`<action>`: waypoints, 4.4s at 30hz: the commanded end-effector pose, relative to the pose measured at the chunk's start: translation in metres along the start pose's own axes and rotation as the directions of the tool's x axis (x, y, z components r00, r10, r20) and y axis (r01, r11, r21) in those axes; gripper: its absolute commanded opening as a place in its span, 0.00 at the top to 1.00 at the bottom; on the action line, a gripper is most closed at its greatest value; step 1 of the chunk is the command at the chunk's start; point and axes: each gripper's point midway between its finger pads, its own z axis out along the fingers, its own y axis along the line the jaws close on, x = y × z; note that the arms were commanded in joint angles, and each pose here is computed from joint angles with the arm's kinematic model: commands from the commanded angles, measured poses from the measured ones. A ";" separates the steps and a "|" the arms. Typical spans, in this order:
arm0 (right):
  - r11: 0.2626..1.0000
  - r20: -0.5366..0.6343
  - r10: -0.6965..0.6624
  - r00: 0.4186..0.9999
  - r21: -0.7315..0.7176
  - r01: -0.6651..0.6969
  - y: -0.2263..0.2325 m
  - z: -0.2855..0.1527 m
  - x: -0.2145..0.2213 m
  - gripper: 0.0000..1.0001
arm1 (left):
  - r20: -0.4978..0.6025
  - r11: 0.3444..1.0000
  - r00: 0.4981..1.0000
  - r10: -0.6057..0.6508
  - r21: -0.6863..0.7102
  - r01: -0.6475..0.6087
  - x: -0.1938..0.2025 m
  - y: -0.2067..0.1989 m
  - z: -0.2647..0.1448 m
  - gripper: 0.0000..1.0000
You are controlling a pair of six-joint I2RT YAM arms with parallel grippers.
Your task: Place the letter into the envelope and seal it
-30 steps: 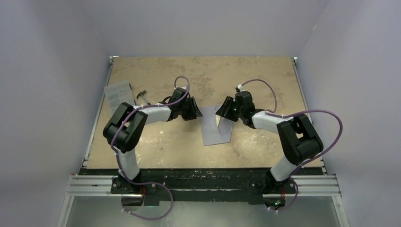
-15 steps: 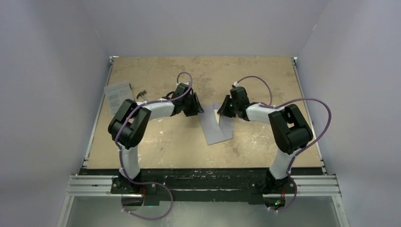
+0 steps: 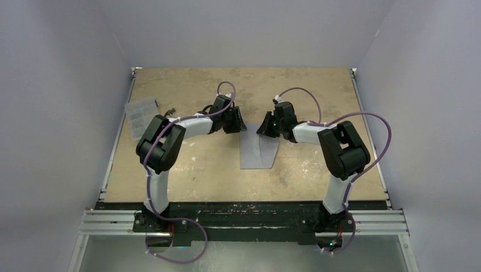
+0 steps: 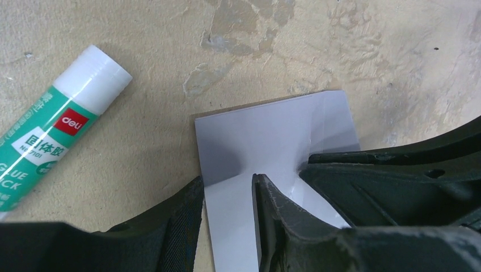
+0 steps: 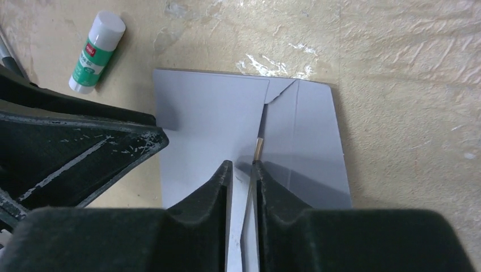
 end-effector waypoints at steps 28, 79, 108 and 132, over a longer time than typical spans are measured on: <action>0.993 0.179 -0.097 0.979 0.080 0.084 0.015 -0.112 -0.042 0.44 | 0.131 0.915 0.920 0.368 -0.225 -0.334 -0.074 0.027 -0.079 0.44; 0.837 0.108 -0.074 0.991 -0.533 0.120 0.174 -0.134 -0.096 0.28 | 0.327 0.399 0.466 0.822 0.252 -0.882 -0.079 -0.094 -0.136 1.00; 0.811 0.046 -0.076 0.996 -0.578 0.088 0.189 -0.125 -0.103 0.89 | 0.402 0.379 0.444 0.801 0.234 -0.895 -0.078 -0.107 -0.172 1.00; 0.711 -0.020 -0.126 0.992 -0.699 0.076 0.207 -0.167 -0.081 1.00 | 0.343 0.424 0.626 0.701 0.505 -0.752 -0.052 -0.097 -0.172 0.65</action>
